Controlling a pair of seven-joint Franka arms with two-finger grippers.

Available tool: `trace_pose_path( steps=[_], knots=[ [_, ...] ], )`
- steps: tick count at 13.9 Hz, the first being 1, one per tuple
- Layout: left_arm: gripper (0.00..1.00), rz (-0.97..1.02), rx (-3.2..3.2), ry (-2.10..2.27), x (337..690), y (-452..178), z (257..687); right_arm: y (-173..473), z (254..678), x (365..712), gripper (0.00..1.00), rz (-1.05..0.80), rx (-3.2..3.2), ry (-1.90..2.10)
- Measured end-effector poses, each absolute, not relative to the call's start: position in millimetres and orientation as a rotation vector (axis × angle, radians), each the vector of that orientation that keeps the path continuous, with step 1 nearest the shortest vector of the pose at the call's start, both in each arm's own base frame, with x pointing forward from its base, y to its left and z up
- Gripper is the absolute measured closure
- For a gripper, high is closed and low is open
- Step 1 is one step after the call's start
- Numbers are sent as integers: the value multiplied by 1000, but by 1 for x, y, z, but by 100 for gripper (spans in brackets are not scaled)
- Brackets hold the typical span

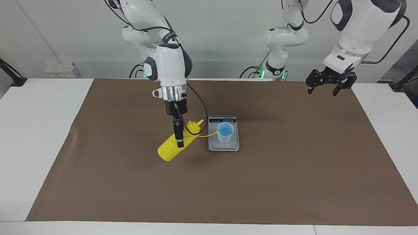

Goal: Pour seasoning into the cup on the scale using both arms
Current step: 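Turn the bottle upright and carry it back from the scale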

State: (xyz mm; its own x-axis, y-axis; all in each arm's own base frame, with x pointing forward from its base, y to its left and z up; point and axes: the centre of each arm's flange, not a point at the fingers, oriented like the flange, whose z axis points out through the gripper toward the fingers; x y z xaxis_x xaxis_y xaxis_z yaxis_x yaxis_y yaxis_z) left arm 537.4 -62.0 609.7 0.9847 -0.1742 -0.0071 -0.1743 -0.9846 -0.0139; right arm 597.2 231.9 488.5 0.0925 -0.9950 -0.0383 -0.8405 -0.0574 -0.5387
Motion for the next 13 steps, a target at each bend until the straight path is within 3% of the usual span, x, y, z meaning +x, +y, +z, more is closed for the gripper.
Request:
trace_pose_path(
  steps=[5,9,13],
  knots=[
    [0,9,-3115,274,537,-62,610,174,531,581,44,-101,-1920,1939],
    [0,10,-3115,274,537,-62,609,121,528,579,44,268,-1776,2008],
    [0,11,-3115,275,537,-62,609,58,509,576,44,475,-1734,1996]
  ],
)
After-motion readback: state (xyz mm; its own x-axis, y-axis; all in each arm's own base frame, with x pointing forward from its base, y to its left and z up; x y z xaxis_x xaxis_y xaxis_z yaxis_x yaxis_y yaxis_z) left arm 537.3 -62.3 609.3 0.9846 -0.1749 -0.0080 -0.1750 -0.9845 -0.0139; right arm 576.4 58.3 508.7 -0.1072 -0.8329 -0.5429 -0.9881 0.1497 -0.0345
